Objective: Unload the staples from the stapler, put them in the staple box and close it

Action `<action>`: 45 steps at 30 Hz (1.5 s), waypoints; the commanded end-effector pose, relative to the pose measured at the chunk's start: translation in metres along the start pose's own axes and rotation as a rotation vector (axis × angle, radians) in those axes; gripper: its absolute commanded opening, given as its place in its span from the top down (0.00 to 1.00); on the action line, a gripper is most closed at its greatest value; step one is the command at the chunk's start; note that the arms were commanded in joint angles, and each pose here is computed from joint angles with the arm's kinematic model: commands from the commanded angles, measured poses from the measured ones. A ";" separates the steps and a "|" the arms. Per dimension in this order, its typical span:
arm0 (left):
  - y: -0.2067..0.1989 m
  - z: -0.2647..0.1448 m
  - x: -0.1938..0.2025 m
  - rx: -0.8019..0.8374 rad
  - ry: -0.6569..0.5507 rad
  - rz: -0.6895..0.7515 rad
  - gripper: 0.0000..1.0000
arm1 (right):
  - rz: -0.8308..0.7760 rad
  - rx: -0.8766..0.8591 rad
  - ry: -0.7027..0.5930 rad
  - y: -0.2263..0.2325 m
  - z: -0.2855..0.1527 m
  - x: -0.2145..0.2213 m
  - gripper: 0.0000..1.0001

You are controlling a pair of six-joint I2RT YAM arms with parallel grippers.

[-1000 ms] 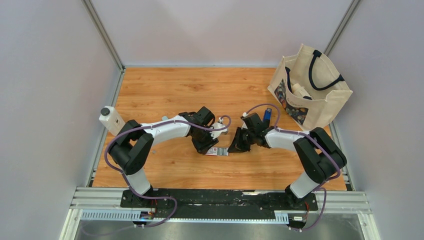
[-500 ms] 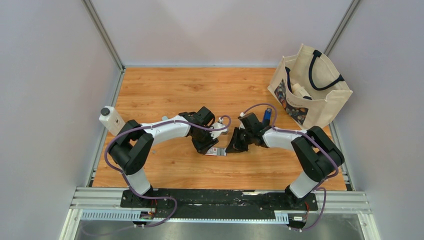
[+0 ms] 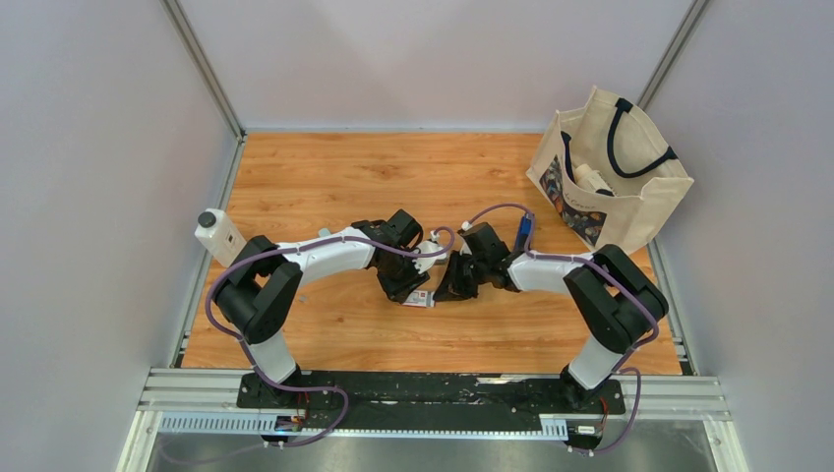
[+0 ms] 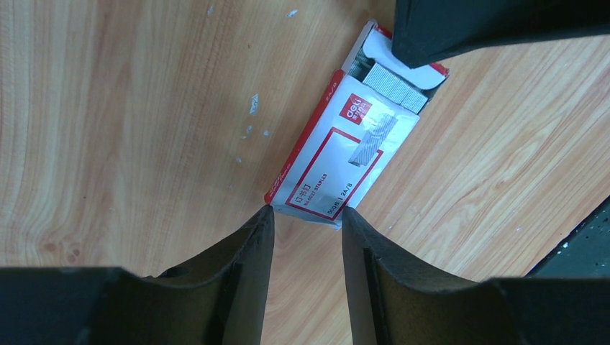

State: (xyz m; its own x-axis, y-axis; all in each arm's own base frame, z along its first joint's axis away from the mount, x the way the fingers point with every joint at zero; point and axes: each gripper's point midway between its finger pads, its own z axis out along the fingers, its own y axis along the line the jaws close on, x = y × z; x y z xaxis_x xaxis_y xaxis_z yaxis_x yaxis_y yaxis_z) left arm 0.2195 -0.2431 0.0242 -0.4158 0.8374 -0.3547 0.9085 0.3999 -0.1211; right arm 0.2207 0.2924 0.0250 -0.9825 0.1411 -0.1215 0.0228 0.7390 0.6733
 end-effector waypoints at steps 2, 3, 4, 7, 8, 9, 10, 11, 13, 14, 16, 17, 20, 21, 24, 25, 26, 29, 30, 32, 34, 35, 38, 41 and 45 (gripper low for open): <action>-0.002 -0.003 -0.011 0.005 -0.026 0.017 0.53 | -0.031 -0.108 -0.033 0.034 0.003 -0.013 0.90; -0.002 -0.003 -0.011 0.005 -0.026 0.017 0.53 | -0.031 -0.117 -0.033 0.035 0.004 -0.012 0.90; -0.002 -0.003 -0.011 0.005 -0.026 0.017 0.53 | -0.026 -0.123 -0.033 0.036 0.004 -0.012 0.90; -0.002 -0.004 -0.012 0.004 -0.028 0.019 0.53 | -0.024 -0.137 -0.023 0.037 0.007 -0.009 0.89; -0.001 -0.004 -0.012 0.002 -0.027 0.017 0.53 | -0.022 -0.142 -0.020 0.038 0.007 -0.009 0.88; -0.002 -0.003 -0.012 0.004 -0.024 0.018 0.53 | -0.020 -0.143 -0.017 0.038 0.008 -0.008 0.88; -0.002 -0.003 -0.011 0.006 -0.023 0.017 0.54 | -0.021 -0.143 -0.016 0.038 0.009 -0.007 0.88; -0.002 -0.004 -0.012 0.005 -0.026 0.018 0.54 | -0.020 -0.142 -0.017 0.037 0.009 -0.007 0.87; -0.001 -0.003 -0.012 0.002 -0.025 0.020 0.54 | -0.015 -0.144 -0.012 0.037 0.010 -0.006 0.86; -0.001 -0.004 -0.012 0.002 -0.024 0.019 0.55 | -0.014 -0.143 -0.012 0.036 0.010 -0.005 0.86; -0.001 -0.004 -0.012 0.000 -0.023 0.021 0.55 | -0.012 -0.140 -0.008 0.034 0.011 -0.004 0.83; -0.001 -0.003 -0.011 -0.001 -0.019 0.020 0.55 | -0.011 -0.136 -0.003 0.032 0.011 -0.003 0.80; -0.001 -0.003 -0.011 0.001 -0.019 0.020 0.55 | -0.010 -0.128 0.004 0.029 0.011 -0.001 0.76; 0.000 -0.004 -0.010 -0.002 -0.018 0.018 0.55 | -0.012 -0.126 0.006 0.028 0.011 0.001 0.76; -0.001 -0.003 -0.010 0.000 -0.018 0.020 0.56 | -0.016 -0.113 0.004 0.024 0.008 0.003 0.75; -0.001 -0.004 -0.010 -0.001 -0.016 0.022 0.56 | -0.017 -0.106 0.005 0.023 0.007 0.004 0.75; -0.001 -0.004 -0.010 0.002 -0.016 0.024 0.56 | -0.018 -0.098 0.006 0.021 0.006 0.004 0.75; 0.000 -0.009 -0.011 0.006 -0.009 0.026 0.56 | -0.030 -0.060 0.007 0.013 0.002 0.006 0.71; -0.001 -0.013 -0.013 0.013 -0.014 0.025 0.56 | -0.040 -0.057 -0.005 0.012 0.000 0.003 0.66; 0.001 -0.024 -0.019 0.022 -0.038 0.013 0.55 | -0.031 -0.010 0.006 0.000 -0.007 0.006 0.61; 0.001 -0.042 -0.029 0.031 -0.071 0.007 0.53 | -0.030 0.006 -0.010 -0.007 -0.016 0.001 0.57; 0.002 -0.051 -0.033 0.035 -0.085 0.005 0.52 | -0.043 0.004 -0.028 -0.005 -0.024 -0.003 0.54; 0.000 -0.085 -0.046 0.034 -0.136 0.015 0.48 | -0.083 0.035 -0.066 -0.004 -0.041 -0.012 0.35; 0.000 -0.120 -0.055 0.018 -0.178 0.021 0.40 | -0.151 0.074 -0.112 0.005 -0.062 -0.023 0.00; 0.002 -0.165 -0.058 0.017 -0.245 -0.033 0.30 | -0.236 0.109 -0.173 0.024 -0.089 -0.041 0.00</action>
State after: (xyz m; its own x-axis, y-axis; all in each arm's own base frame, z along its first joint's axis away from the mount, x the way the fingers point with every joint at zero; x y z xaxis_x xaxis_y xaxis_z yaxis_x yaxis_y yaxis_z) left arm 0.2509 -0.2458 0.1468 -0.4139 0.7532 -0.5112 0.9018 0.4161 -0.1170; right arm 0.2289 0.2533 0.0701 -0.9588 0.1179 -0.2585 -0.0645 0.7957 0.6023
